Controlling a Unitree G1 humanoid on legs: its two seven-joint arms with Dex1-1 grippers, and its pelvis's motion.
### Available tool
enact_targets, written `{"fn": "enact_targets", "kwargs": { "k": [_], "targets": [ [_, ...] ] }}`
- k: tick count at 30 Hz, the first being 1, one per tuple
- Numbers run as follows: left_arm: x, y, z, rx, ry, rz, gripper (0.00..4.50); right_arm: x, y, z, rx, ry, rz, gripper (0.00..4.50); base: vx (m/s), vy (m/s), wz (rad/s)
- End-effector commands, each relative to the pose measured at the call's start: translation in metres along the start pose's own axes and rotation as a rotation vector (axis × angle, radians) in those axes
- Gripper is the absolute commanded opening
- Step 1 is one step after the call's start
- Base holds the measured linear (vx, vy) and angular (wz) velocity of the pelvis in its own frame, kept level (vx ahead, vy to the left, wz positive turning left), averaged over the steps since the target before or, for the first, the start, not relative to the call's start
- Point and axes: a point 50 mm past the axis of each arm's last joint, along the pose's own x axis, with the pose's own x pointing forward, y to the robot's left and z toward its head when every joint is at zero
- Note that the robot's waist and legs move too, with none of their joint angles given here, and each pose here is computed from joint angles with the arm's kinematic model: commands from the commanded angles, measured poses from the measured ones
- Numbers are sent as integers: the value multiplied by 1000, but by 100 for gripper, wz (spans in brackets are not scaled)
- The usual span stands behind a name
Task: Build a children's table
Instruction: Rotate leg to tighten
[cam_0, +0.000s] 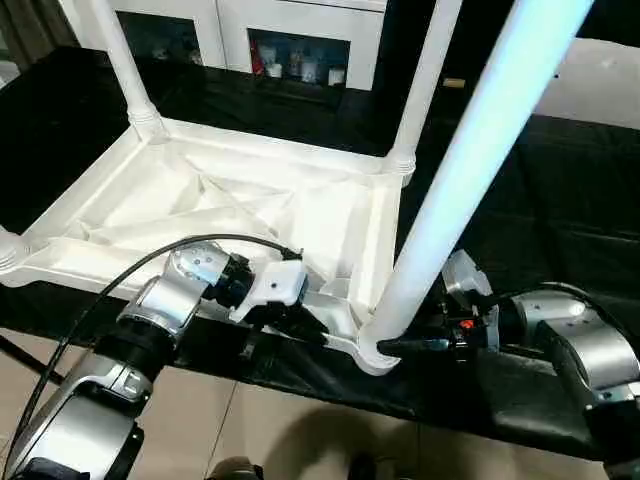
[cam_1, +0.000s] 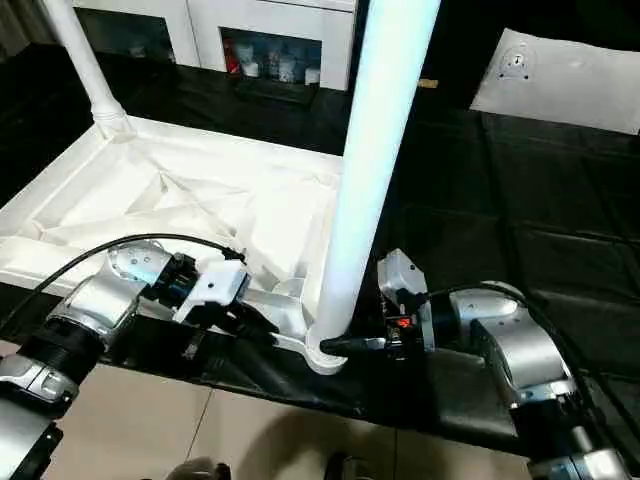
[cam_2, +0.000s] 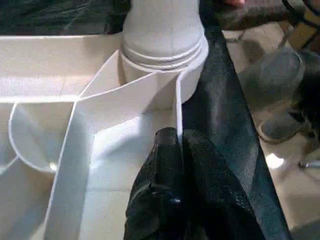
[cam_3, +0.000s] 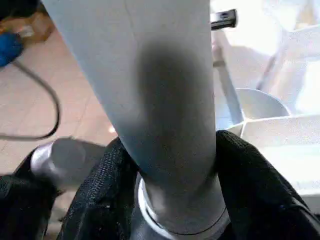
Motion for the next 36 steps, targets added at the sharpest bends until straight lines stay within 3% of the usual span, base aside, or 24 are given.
{"fn": "enact_targets", "kwargs": {
  "k": [1, 7, 9, 11, 14, 18, 21, 29, 31, 36],
  "targets": [
    [19, 7, 2, -40, 15, 95, 0, 22, -1, 0, 48, -58, -128, 200, 0, 0, 0],
    [32, 18, 8, -127, -22, 261, 0, 50, -4, 0, 123, -116, -323, 198, 0, 0, 0],
    [41, 30, 17, -189, -40, 396, 0, 76, -8, 4, 194, -145, -458, 198, 0, 0, 0],
    [42, 30, 17, -191, -40, 402, 0, 76, -8, 4, 199, -146, -464, 198, 0, 0, 0],
    [47, 44, 28, -264, -55, 563, 0, 96, -19, 9, 285, -165, -632, 196, -30, 59, -6],
    [53, 49, 39, -283, -65, 639, 0, 105, -26, 14, 333, -183, -727, 196, -17, 47, -4],
    [57, 46, 42, -270, -63, 627, 0, 102, -26, 15, 321, -197, -745, 266, 0, 0, 0],
    [46, 34, 24, -236, -2, 575, 0, 67, -30, 16, 211, -264, -791, 322, 0, 0, 0],
    [43, 31, 21, -220, 5, 548, 0, 59, -31, 17, 184, -277, -779, 355, 0, 0, 0],
    [34, 19, 14, -144, 15, 395, 0, 32, -27, 14, 60, -232, -644, 402, 31, -48, 2]
  ]
}}
